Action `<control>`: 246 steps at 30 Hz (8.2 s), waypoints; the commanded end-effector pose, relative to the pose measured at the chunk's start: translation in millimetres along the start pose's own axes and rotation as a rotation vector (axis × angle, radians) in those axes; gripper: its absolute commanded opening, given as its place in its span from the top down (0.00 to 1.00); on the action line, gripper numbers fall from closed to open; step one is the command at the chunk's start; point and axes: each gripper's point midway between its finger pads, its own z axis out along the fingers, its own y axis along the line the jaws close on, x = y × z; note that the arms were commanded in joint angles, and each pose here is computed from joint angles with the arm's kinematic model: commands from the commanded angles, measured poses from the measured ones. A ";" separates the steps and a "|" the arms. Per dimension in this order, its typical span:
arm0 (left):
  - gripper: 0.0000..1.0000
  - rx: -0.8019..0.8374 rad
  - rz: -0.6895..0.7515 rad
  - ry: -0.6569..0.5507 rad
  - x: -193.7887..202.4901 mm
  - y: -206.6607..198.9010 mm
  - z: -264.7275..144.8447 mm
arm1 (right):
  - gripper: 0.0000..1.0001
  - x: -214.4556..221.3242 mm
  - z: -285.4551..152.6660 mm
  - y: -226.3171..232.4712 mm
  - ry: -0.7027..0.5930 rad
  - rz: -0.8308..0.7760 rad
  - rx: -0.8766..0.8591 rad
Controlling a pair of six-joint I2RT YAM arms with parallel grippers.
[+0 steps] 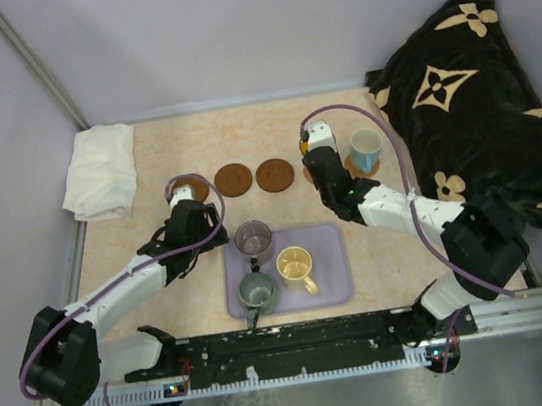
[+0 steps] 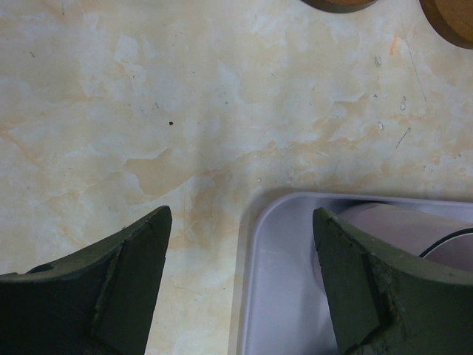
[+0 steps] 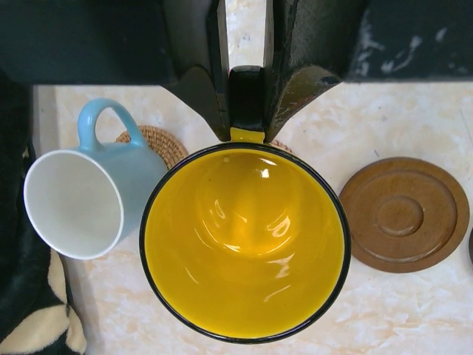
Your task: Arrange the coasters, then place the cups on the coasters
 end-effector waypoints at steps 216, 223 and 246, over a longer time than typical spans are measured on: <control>0.15 -0.012 -0.016 0.043 19.7 9.6 3.0 | 1.00 2.9 -148.9 85.2 0.055 0.169 -0.109; 0.13 -0.024 -0.017 0.008 8.7 8.9 3.2 | 1.00 -53.9 -106.9 91.0 -0.038 0.189 -0.096; 0.09 -0.165 -0.060 -0.083 -16.1 34.1 -1.9 | 1.00 -82.9 38.8 122.3 0.055 0.227 -0.019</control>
